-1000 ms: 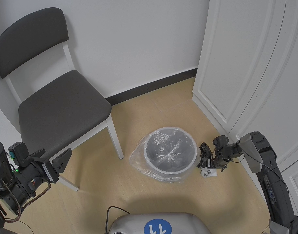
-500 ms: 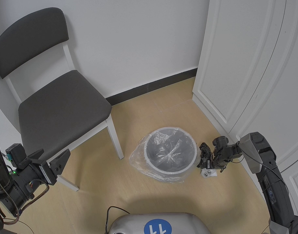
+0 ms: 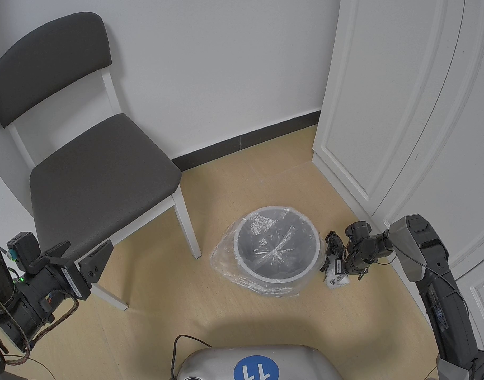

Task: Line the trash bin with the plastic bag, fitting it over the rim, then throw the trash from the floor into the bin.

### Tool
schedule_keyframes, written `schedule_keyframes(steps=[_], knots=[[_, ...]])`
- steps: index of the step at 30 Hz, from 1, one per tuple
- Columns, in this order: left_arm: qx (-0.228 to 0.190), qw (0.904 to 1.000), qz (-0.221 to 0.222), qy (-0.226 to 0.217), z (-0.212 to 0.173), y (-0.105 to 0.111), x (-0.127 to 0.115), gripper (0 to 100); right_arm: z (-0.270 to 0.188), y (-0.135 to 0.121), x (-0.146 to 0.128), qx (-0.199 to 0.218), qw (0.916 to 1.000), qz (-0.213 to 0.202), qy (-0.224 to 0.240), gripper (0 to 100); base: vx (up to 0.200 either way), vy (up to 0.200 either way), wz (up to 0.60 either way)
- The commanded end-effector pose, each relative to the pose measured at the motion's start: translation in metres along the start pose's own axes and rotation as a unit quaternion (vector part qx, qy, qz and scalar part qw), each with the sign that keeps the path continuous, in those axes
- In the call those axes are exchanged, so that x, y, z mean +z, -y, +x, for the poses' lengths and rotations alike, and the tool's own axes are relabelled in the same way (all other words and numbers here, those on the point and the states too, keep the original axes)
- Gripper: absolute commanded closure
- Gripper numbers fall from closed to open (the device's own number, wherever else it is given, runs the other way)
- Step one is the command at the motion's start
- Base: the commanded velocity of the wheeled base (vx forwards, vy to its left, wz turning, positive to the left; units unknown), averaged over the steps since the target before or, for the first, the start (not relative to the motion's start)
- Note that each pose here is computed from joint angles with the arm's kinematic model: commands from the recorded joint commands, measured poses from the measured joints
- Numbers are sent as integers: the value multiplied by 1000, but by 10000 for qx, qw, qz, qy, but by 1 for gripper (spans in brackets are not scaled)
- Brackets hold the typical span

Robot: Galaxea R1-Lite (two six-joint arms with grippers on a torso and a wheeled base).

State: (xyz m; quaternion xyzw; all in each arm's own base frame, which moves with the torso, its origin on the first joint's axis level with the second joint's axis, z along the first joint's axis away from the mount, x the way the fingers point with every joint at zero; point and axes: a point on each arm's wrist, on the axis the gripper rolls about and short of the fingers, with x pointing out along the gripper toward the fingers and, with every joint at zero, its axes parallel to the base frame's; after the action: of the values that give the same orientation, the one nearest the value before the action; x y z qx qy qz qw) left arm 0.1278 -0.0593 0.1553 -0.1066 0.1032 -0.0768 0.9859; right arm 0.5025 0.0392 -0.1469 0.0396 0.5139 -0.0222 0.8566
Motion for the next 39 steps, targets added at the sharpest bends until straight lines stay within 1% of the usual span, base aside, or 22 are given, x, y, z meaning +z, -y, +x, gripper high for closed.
schedule_keyframes(steps=[1, 5, 8, 11, 14, 16, 19, 21, 24, 26, 27, 29, 31, 32, 35, 37, 39], knots=[[-6, 10000, -2, 2, 0, 0, 0, 0, 0, 0, 0, -64, 10000, -24, 2, 100, 0, 0, 0], [-66, 10000, 10, -35, -1, 2, -2, 0, 0, 1, 0, -286, 9992, -263, 15, 100, 0, 0, 0], [-118, 9999, 28, -70, -2, 3, -3, 0, 0, 1, 0, -165, 9994, -309, -2, 100, 0, 0, 0], [-201, 9997, 57, -81, -2, 5, -4, 0, 0, 0, 0, -259, 9990, -353, 18, 100, 0, 0, 0], [-335, 9993, 149, -80, -1, 10, -2, 0, 0, 1, 1, -550, 9978, -357, 101, 100, 0, 0, 0], [-384, 9988, 286, -41, -1, 12, 0, 0, -1, 2, 4, -567, 9976, -330, 234, 100, 0, 0, 0], [-439, 9985, 334, -14, -2, 13, 1, 0, -3, 8, 8, -609, 9974, -208, 315, 100, 0, 0, 0], [-530, 9980, 339, -79, -3, 15, -2, 0, -8, 12, 14, -625, 9972, -53, 397, 100, 0, 0, 0], [-632, 9973, 361, -131, -2, 19, -3, 0, -33, 11, 36, -511, 9954, 367, 720, 100, 0, 0, 0], [-640, 9972, 363, -133, -2, 19, -3, 0, -38, 10, 40, -479, 9948, 448, 781, 100, 0, 0, 0], [-693, 9969, 369, -56, 0, 22, 2, 0, -62, 4, 51, -98, 9922, 883, 870, 100, 0, 0, 0], [-734, 9968, 319, 90, 1, 25, 11, 0, -77, 3, 51, 180, 9891, 1234, 783, 100, 0, 0, 0], [-757, 9964, 241, 283, 3, 29, 22, 0, -88, 6, 46, 303, 9869, 1445, 644, 100, 0, 0, 0], [-791, 9960, 196, 377, 4, 31, 28, 0, -94, 8, 46, 329, 9855, 1530, 651, 100, 0, 0, 0], [-900, 9937, 111, 662, 6, 37, 45, 0, -118, 19, 42, 464, 9778, 1871, 821, 100, 0, 0, 0], [-970, 9920, 115, 797, 5, 40, 54, 0, -130, 20, 37, 692, 9721, 2030, 950, 100, 0, 0, 0], [-973, 9910, 220, 896, 5, 42, 60, 0, -152, 26, 31, 895, 9652, 2157, 1173, 100, 0, 0, 0]])
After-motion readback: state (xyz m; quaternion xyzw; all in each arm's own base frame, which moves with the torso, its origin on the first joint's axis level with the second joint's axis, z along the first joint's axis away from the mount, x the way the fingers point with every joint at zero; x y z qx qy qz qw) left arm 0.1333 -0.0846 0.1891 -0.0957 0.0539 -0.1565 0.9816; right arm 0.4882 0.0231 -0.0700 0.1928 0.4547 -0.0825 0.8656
